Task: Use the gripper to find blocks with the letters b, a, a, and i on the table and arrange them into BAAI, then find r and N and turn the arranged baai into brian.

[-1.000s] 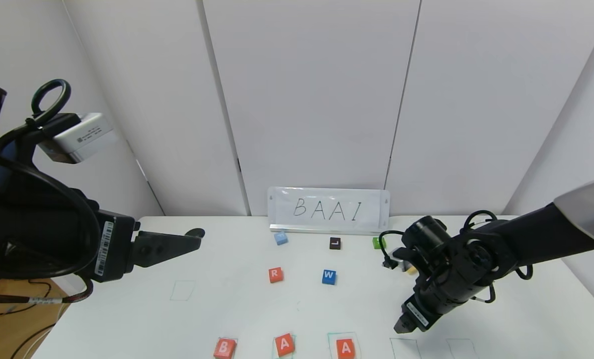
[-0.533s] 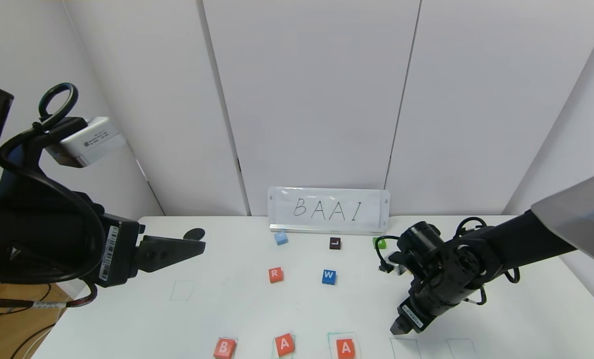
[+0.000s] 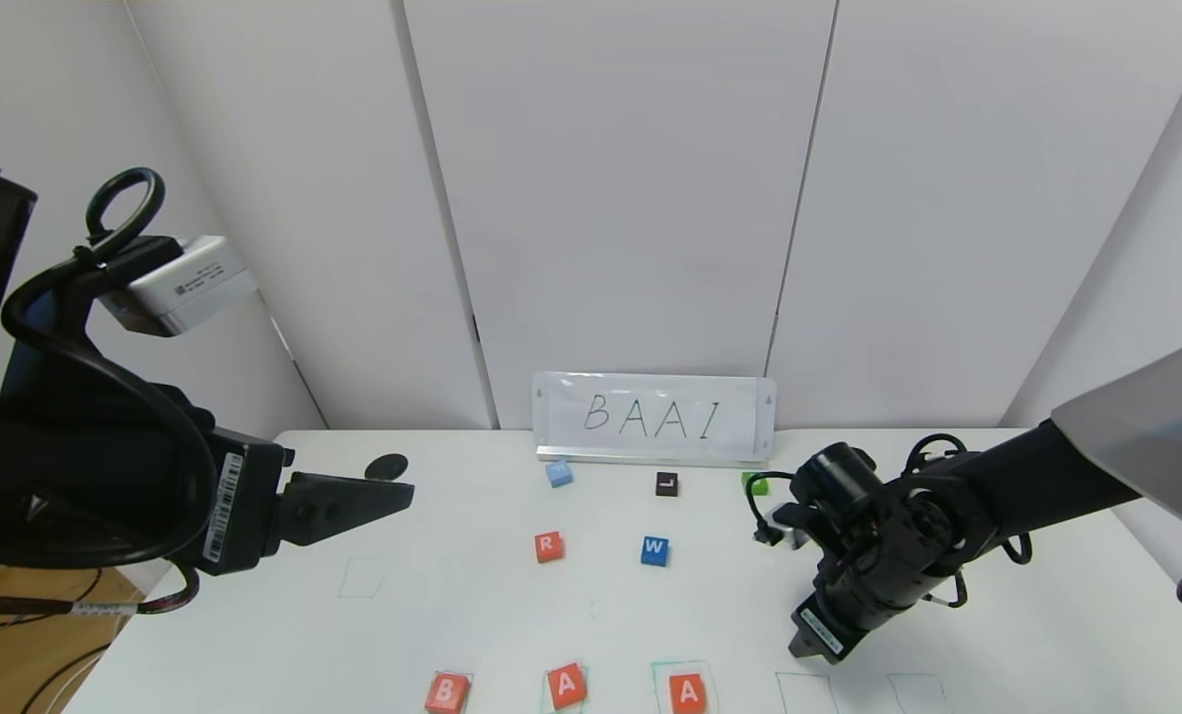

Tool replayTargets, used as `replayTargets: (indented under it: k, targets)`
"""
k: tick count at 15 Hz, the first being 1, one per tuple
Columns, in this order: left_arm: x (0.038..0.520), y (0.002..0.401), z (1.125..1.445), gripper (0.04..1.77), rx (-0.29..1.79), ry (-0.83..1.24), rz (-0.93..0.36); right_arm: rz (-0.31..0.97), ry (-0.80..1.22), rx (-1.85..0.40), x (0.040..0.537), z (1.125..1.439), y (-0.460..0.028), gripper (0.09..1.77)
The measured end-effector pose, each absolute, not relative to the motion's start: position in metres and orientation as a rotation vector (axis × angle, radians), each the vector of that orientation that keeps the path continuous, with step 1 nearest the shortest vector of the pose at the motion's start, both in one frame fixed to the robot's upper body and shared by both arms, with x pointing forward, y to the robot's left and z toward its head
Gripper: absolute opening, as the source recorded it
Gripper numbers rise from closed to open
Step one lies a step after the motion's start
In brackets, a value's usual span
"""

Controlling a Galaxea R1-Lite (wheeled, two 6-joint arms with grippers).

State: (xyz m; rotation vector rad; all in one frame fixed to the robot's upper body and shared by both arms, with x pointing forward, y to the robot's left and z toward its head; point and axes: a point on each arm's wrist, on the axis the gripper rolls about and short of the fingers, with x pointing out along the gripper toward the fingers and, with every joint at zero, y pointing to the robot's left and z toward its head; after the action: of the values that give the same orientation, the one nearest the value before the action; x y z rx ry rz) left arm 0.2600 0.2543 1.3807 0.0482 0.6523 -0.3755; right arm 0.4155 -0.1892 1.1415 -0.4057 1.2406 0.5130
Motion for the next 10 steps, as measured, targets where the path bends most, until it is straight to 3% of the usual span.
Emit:
replayTargets:
  k: [3,4,10]
  targets:
    - [0.2601,0.2536,1.3801,1.72,0.050,0.655,-0.378,0.513,1.242,-0.407,0.4152,1.1415,-0.1894,0.78]
    - [0.2604,0.2534,1.3795,1.72,0.051,0.658,-0.378,0.512,1.242,-0.406,0.4152,1.1416,-0.1897,0.53]
    - [0.2606,0.2532,1.3782,1.72,0.061,0.661,-0.382,0.514,1.242,-0.409,0.4145,1.1421,-0.1897,0.53]
